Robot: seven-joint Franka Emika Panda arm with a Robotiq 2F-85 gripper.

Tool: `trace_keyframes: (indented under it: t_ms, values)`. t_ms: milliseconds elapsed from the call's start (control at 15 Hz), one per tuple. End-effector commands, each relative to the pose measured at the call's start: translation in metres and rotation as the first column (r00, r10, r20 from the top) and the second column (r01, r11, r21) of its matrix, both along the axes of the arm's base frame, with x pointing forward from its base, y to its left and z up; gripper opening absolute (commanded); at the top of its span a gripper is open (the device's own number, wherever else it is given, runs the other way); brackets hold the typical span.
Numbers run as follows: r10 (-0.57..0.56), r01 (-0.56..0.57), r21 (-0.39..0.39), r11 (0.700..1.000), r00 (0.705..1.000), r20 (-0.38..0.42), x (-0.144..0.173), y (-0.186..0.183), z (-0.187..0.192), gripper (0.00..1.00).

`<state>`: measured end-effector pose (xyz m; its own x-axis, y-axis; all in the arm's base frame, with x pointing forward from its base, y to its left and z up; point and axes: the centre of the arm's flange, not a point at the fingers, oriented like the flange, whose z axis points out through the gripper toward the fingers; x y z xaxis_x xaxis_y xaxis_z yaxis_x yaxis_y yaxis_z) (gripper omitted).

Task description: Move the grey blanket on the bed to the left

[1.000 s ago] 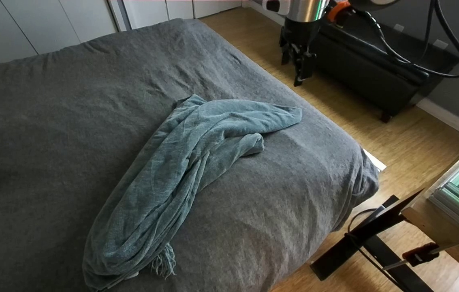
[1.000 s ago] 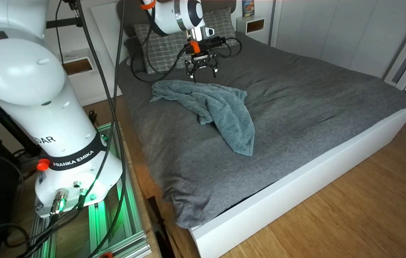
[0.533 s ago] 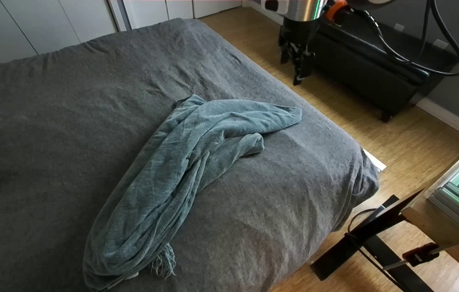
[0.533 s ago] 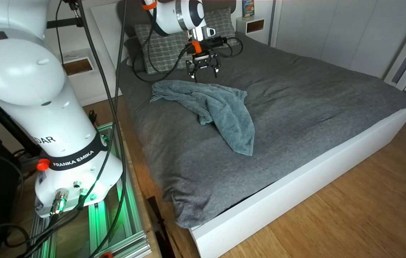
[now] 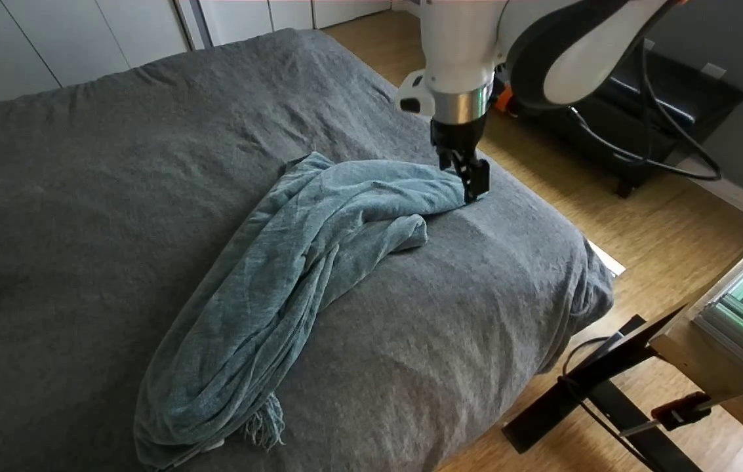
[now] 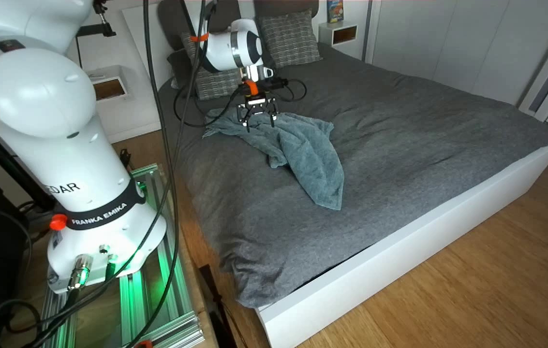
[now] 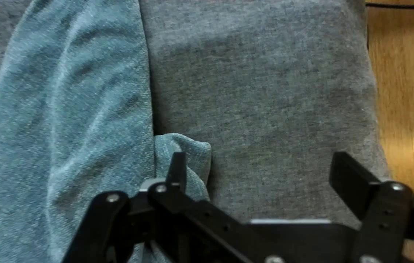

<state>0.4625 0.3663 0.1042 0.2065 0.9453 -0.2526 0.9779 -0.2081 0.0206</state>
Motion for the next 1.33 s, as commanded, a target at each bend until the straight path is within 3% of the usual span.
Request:
trace_keyframes:
  t_ms: [0,267,333,667,1133,1267]
  values:
    - [0.008,-0.009,-0.072,0.997,1.000,-0.016,0.009,0.040,-0.050,1.00]
    - [0.111,-0.101,-0.120,0.988,0.991,0.080,0.014,0.062,-0.087,1.00]
    - [0.068,-0.066,-0.088,0.994,0.997,0.019,-0.004,0.040,-0.066,1.00]
    - [0.069,-0.067,-0.090,0.994,0.997,0.023,-0.002,0.041,-0.072,1.00]
    - [0.185,-0.179,-0.067,0.982,0.979,0.084,-0.010,0.074,-0.122,1.00]
    - [0.208,-0.197,-0.094,0.976,0.969,0.134,-0.010,0.076,-0.135,1.00]
